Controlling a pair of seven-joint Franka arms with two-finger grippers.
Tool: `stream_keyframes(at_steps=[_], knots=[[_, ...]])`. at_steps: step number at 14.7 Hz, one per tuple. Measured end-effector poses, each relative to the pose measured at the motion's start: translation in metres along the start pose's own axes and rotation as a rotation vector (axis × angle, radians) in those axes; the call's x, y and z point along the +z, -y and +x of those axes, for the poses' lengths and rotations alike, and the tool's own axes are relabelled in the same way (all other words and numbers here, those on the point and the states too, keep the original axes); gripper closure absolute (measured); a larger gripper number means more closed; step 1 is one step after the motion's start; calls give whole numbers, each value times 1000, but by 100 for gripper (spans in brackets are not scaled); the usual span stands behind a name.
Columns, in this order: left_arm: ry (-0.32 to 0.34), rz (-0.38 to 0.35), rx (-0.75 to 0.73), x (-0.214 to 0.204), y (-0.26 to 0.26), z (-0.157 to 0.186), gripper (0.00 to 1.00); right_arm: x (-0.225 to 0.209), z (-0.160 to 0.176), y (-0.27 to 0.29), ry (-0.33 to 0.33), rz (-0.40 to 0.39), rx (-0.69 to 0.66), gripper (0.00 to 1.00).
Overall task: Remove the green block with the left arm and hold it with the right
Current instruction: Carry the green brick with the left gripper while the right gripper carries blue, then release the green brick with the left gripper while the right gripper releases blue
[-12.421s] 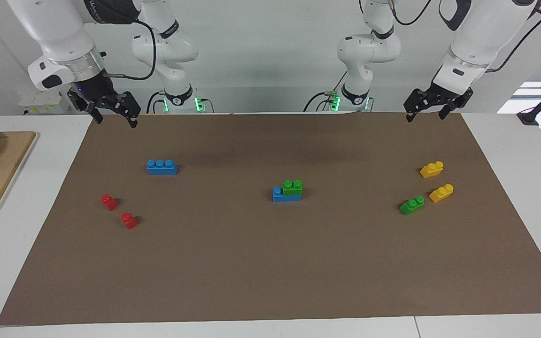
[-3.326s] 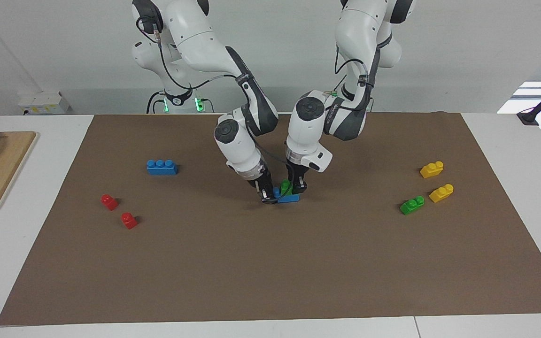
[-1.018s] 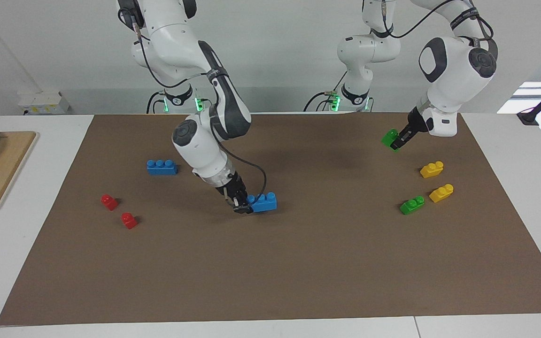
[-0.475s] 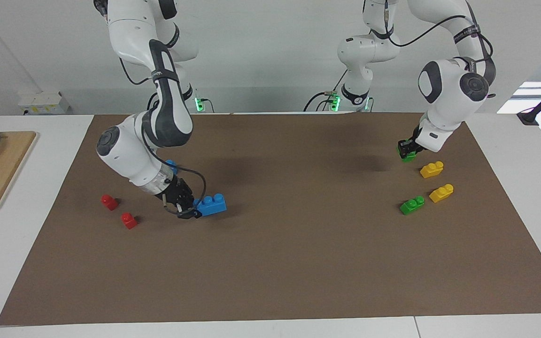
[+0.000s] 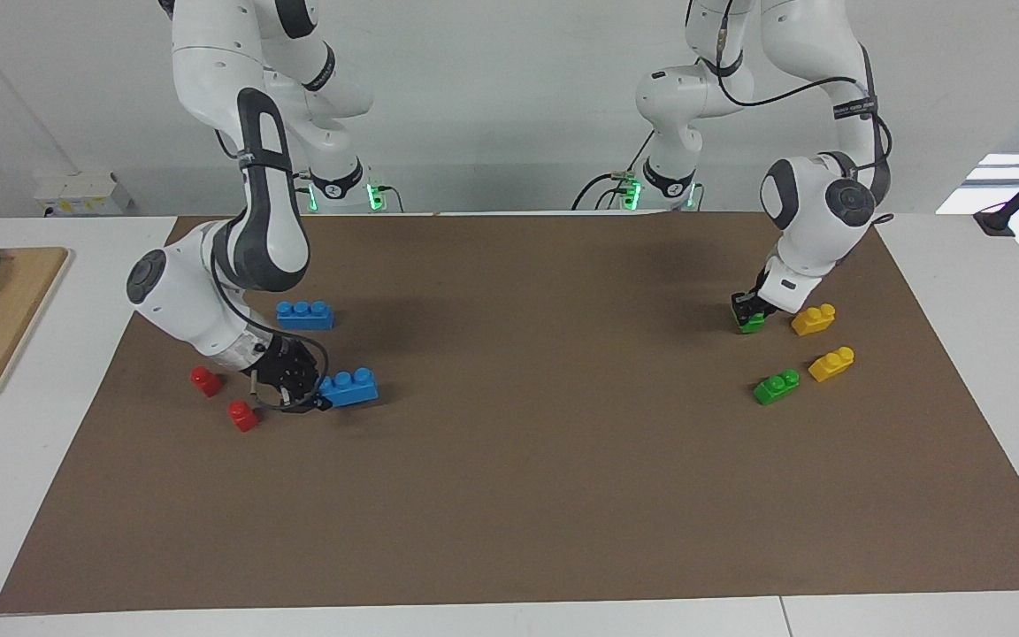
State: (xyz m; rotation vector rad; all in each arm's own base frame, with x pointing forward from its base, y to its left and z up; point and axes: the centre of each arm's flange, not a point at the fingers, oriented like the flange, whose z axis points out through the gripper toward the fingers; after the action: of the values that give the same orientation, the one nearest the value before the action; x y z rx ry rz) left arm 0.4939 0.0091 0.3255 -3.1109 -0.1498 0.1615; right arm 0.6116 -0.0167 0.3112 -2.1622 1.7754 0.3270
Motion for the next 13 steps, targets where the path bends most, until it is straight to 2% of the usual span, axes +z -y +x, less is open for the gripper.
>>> stream_keyframes(at_steps=[3,11,12,13], knots=[[-23,-3,-46,-2,-1,2,65,-2,25,-19,3,-8,31,65],[-33,-6,-119,8,-8,2,65,0,43,-38,-8,-4,74,65],[-33,-6,-120,8,-8,2,59,1,44,-39,-12,-1,77,65],[-34,-6,-121,8,-8,2,47,1,45,-40,-13,1,78,65]])
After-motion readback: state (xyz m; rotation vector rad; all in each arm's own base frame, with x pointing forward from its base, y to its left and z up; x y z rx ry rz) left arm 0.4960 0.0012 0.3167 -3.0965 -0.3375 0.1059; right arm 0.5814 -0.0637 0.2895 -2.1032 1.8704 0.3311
